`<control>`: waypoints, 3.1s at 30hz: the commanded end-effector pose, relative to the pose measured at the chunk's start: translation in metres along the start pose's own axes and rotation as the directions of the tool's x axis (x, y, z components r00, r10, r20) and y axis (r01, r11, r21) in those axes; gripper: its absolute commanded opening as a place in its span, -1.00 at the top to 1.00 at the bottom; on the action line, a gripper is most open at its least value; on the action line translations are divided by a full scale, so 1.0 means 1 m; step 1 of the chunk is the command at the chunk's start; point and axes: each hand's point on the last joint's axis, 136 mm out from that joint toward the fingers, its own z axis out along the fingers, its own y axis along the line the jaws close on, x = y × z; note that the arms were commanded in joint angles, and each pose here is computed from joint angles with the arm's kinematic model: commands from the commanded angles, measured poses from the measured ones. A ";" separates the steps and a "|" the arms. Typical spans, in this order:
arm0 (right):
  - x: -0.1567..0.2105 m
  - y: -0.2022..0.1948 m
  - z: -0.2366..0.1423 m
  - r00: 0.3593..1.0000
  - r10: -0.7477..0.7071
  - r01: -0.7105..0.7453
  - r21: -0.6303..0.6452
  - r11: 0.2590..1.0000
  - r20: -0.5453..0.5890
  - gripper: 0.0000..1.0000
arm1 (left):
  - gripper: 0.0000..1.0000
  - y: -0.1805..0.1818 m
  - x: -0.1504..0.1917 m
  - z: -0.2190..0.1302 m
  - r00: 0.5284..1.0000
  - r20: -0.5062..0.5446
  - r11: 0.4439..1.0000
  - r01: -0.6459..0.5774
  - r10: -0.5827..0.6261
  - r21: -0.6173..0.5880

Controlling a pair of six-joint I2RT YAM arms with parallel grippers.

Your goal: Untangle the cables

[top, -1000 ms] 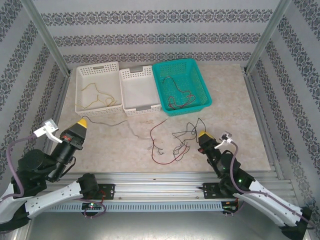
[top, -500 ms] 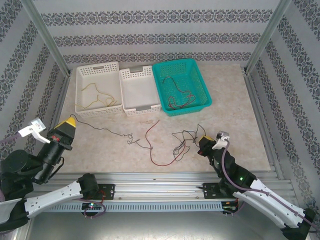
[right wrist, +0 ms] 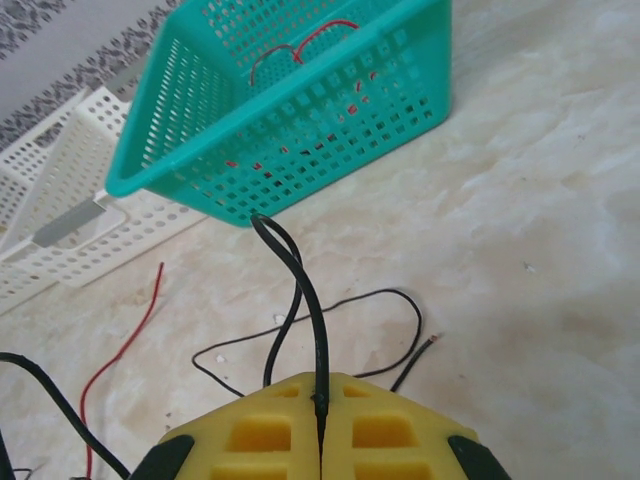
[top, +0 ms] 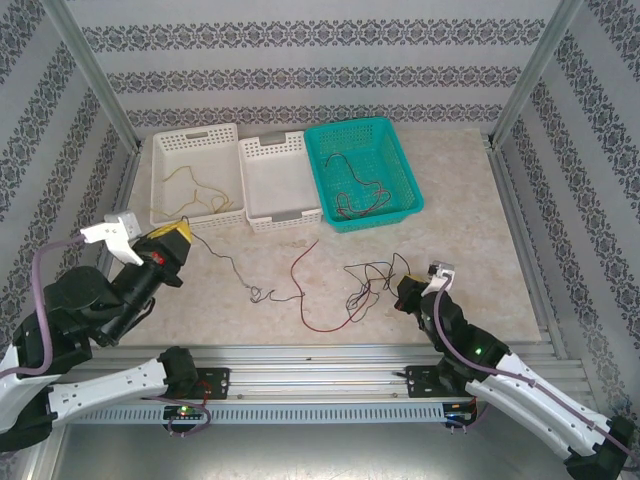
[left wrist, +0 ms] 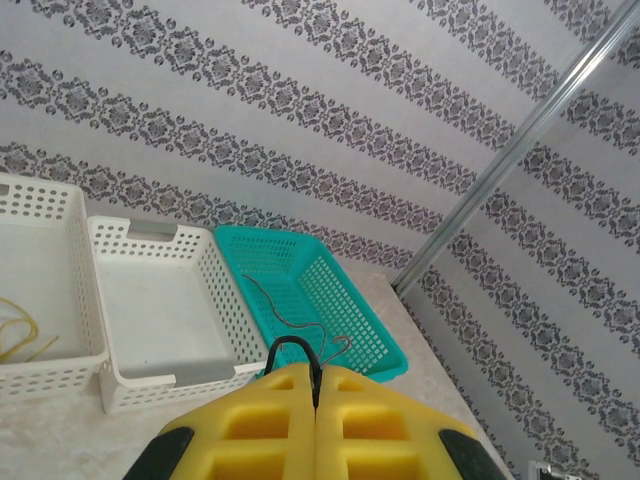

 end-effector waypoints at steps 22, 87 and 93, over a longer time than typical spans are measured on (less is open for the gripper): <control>0.034 -0.025 0.019 0.980 0.100 -0.092 0.057 0.994 -0.174 1.00 | 1.00 -0.156 -0.155 0.043 0.916 0.240 0.926 -0.357 0.322 0.121; 0.148 0.016 0.076 0.799 -0.106 0.186 0.075 0.980 -0.592 1.00 | 1.00 -0.132 -0.119 0.066 0.882 0.222 0.899 -0.435 0.416 0.043; 0.153 -0.021 0.085 0.810 0.033 0.096 0.188 0.978 -0.585 1.00 | 1.00 -0.122 -0.142 0.046 0.860 0.258 0.891 -0.454 0.440 -0.007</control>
